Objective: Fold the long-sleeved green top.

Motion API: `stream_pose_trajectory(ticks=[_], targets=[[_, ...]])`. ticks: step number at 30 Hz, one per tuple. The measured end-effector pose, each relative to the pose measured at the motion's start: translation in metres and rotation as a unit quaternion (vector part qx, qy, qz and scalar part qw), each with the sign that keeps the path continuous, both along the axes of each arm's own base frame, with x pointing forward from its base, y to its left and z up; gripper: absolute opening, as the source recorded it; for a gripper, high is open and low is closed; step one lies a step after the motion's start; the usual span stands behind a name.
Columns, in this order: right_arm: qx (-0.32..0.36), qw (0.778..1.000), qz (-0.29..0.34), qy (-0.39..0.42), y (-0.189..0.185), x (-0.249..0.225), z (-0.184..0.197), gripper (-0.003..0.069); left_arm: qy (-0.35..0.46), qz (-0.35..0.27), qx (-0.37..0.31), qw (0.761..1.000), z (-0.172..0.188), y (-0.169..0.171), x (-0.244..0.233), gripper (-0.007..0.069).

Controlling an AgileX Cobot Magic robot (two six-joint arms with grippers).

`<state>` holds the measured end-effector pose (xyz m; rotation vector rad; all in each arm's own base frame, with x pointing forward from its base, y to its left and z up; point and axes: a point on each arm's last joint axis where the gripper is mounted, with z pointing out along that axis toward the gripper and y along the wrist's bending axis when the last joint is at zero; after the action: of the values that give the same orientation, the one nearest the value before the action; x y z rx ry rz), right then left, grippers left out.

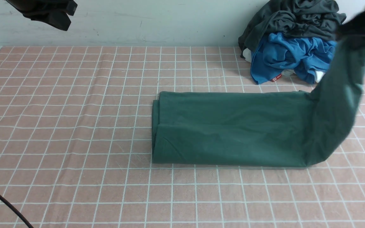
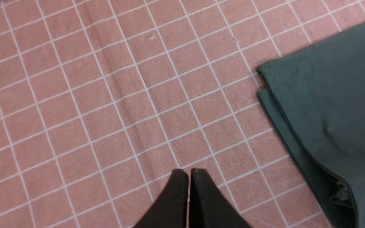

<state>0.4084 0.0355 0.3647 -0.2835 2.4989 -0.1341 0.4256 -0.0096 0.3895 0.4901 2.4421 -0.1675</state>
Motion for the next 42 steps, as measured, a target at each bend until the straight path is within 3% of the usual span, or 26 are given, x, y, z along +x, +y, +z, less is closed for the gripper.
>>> stream_pose_trajectory(ticks=[1, 6, 11, 14, 18, 24, 25, 26, 29, 35, 38, 42], targets=[[0.02, 0.998, 0.056, -0.011, 0.041, 0.001, 0.001, 0.003, 0.0, -0.002, -0.003, 1.0, 0.002, -0.001, -0.002, -0.0004], [0.044, 0.984, 0.17, -0.007, 0.144, 0.004, -0.027, 0.003, -0.003, -0.005, -0.012, 1.0, 0.006, -0.002, -0.004, -0.0003], [0.046, 0.972, 0.229, 0.026, 0.213, 0.011, -0.085, 0.003, -0.011, -0.007, -0.019, 1.0, 0.012, -0.004, -0.009, -0.0003], [0.05, 0.967, 0.244, 0.044, 0.235, 0.013, -0.111, 0.0034, -0.012, -0.008, -0.023, 1.0, 0.014, -0.005, -0.009, -0.0003], [0.077, 0.963, 0.251, 0.057, 0.251, 0.014, -0.124, 0.009, -0.012, -0.01, -0.029, 0.999, 0.014, -0.005, -0.009, -0.0003], [0.117, 0.954, 0.273, 0.033, 0.258, 0.014, -0.089, 0.0362, -0.013, -0.013, -0.037, 0.999, 0.015, -0.007, -0.01, -0.0003], [0.117, 0.954, 0.274, 0.032, 0.258, 0.014, -0.087, 0.0362, -0.013, -0.013, -0.037, 0.999, 0.015, -0.007, -0.01, -0.0003], [0.112, 0.953, 0.279, 0.033, 0.257, 0.012, -0.075, 0.0434, -0.016, -0.015, -0.039, 0.999, 0.018, -0.007, -0.012, -0.0003], [0.086, 0.954, 0.285, 0.03, 0.251, 0.009, -0.055, 0.0526, -0.035, -0.02, -0.043, 0.998, 0.033, -0.009, -0.022, -0.0003], [0.033, 0.964, 0.262, -0.016, 0.233, 0.003, -0.02, 0.0551, -0.119, -0.026, -0.043, 0.992, 0.099, -0.012, -0.086, -0.0003], [0.013, 0.967, 0.253, -0.034, 0.221, -0.006, -0.001, 0.0514, -0.153, -0.025, -0.037, 0.987, 0.124, -0.013, -0.137, -0.0003], [-0.029, 0.97, 0.239, -0.036, 0.209, -0.009, 0.001, 0.0445, -0.166, -0.013, -0.016, 0.986, 0.129, -0.011, -0.204, -0.0003]])
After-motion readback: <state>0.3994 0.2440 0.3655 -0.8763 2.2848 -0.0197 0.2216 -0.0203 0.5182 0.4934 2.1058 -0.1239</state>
